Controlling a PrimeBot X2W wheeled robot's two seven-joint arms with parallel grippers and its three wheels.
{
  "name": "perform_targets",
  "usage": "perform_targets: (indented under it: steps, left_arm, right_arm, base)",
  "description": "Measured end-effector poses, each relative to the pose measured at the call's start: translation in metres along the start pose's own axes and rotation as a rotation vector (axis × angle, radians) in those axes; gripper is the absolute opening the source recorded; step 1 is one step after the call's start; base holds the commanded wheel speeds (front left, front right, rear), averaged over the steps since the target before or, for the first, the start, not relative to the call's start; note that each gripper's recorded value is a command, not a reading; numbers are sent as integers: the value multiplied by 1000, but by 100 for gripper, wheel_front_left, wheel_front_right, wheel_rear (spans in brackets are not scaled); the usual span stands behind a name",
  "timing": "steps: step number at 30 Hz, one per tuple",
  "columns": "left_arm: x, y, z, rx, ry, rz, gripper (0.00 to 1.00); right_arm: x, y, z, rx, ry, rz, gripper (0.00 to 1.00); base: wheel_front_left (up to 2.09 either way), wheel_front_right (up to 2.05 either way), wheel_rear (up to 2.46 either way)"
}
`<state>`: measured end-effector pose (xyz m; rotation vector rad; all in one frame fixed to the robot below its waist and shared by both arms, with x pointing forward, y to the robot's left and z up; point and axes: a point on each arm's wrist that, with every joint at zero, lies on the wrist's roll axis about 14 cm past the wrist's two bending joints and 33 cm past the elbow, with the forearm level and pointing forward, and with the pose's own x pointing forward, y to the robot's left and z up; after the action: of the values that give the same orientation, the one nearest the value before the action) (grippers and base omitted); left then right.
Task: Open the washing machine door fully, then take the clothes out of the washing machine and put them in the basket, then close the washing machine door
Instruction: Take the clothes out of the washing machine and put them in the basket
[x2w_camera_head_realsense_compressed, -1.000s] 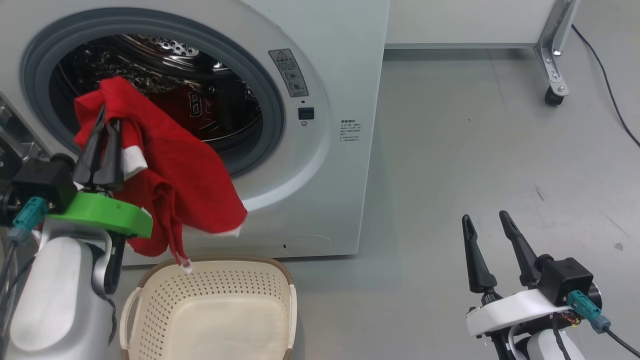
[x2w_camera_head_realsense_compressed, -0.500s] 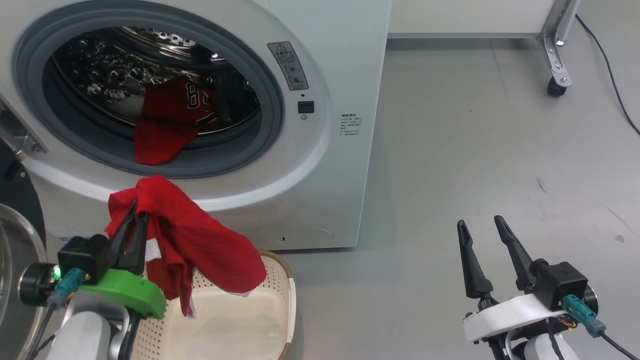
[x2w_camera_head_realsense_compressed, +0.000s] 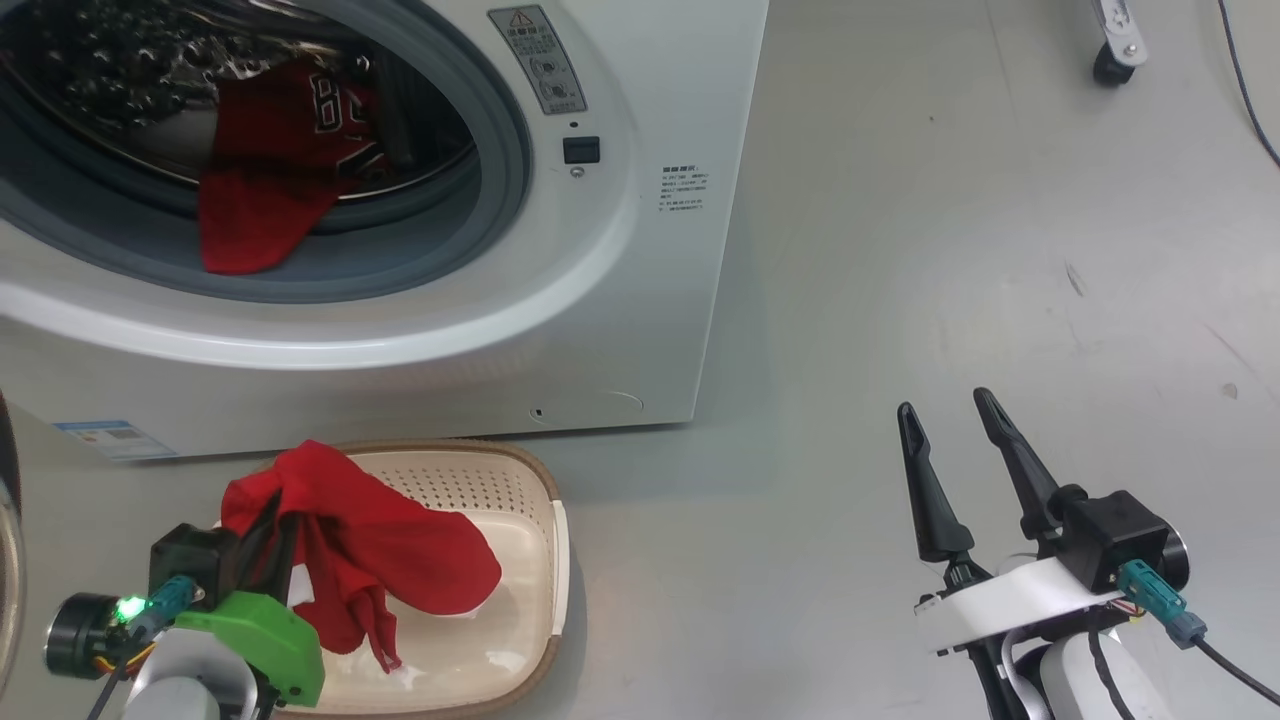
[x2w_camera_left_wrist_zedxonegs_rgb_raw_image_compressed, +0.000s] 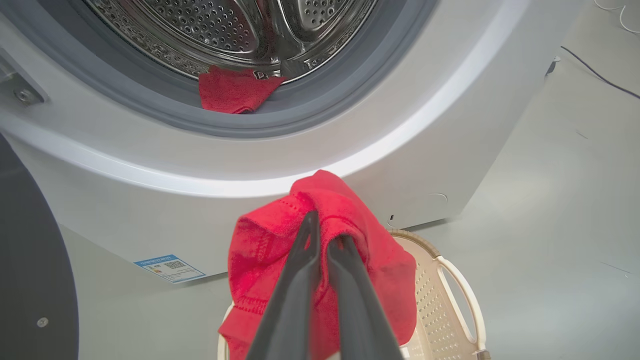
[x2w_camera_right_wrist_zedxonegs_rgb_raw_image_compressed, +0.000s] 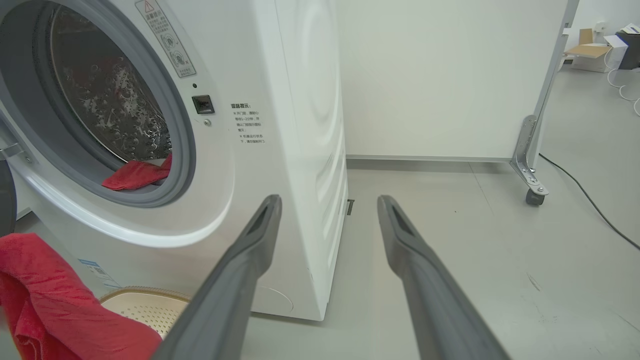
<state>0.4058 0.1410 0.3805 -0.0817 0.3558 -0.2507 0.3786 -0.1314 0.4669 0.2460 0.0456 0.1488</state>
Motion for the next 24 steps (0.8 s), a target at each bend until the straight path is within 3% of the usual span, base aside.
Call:
perform_targets:
  steps: [8,24]
  left_arm:
    - [5,12,-63,9,222,8,0]
    - [52,14,-122,100,451,-67,0]
  right_arm:
    - [14,-9,-7,-13,18,-15,100]
    - [12,-47,-27,-26,83,-128,100]
  base:
    - [0,0,0]
    - [0,0,0]
